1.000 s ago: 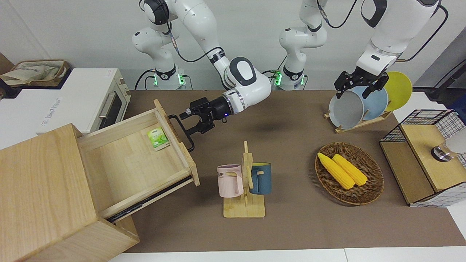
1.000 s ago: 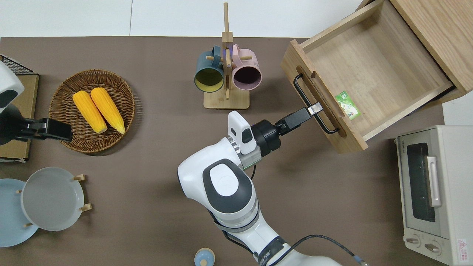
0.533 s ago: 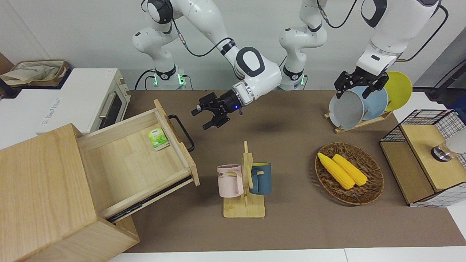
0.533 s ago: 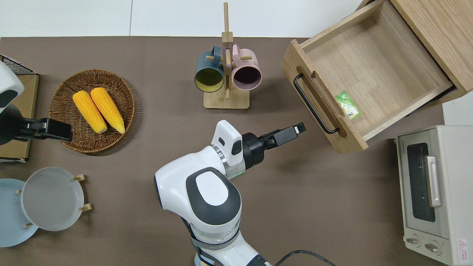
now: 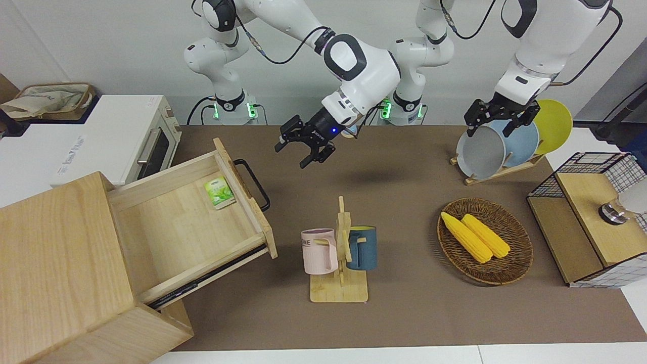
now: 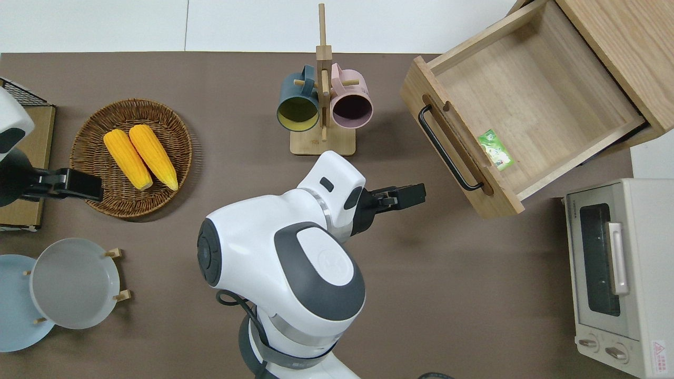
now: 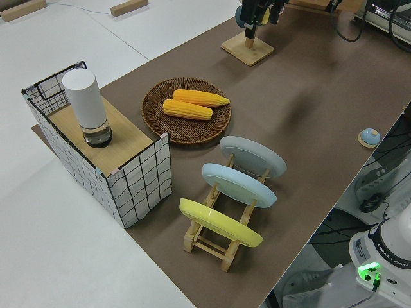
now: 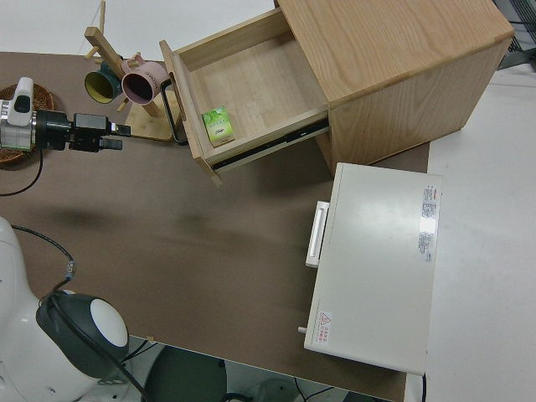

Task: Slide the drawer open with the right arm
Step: 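Release the handle and withdraw the right gripper toward the robot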

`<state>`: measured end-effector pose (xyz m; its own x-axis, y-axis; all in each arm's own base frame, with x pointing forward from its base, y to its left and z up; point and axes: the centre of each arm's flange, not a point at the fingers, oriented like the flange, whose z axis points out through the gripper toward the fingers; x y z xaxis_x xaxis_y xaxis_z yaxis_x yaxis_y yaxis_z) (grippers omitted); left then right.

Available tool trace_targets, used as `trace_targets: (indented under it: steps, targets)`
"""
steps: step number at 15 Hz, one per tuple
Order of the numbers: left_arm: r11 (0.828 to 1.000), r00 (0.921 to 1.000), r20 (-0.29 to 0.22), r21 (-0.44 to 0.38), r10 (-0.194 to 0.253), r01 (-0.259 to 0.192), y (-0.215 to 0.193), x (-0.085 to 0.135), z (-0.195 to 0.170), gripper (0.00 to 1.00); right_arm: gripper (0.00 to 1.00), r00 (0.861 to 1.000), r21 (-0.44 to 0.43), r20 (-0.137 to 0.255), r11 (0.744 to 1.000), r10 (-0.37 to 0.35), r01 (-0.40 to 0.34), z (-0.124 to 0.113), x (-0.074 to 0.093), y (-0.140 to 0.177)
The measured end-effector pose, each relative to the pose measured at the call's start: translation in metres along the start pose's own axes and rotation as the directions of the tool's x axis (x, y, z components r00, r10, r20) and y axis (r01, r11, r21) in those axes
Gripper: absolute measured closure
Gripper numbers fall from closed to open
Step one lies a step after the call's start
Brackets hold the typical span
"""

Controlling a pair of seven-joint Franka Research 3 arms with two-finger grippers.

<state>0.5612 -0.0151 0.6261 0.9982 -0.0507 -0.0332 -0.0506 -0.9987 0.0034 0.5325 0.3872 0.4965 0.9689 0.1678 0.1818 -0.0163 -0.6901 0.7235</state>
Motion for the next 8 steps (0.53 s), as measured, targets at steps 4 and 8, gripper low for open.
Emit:
trace_targets:
  steps: [4, 8]
  targets:
    - [1.0, 1.0, 0.0, 0.0, 0.0, 0.0, 0.0, 0.0, 0.0, 0.0, 0.01, 0.992, 0.187, 0.083, 0.977, 0.092, -0.106, -0.004, 0.014, 0.064]
    - [1.0, 1.0, 0.0, 0.0, 0.0, 0.0, 0.0, 0.0, 0.0, 0.0, 0.01, 0.97, 0.375, 0.172, 0.899, 0.172, -0.226, -0.004, 0.02, 0.144]
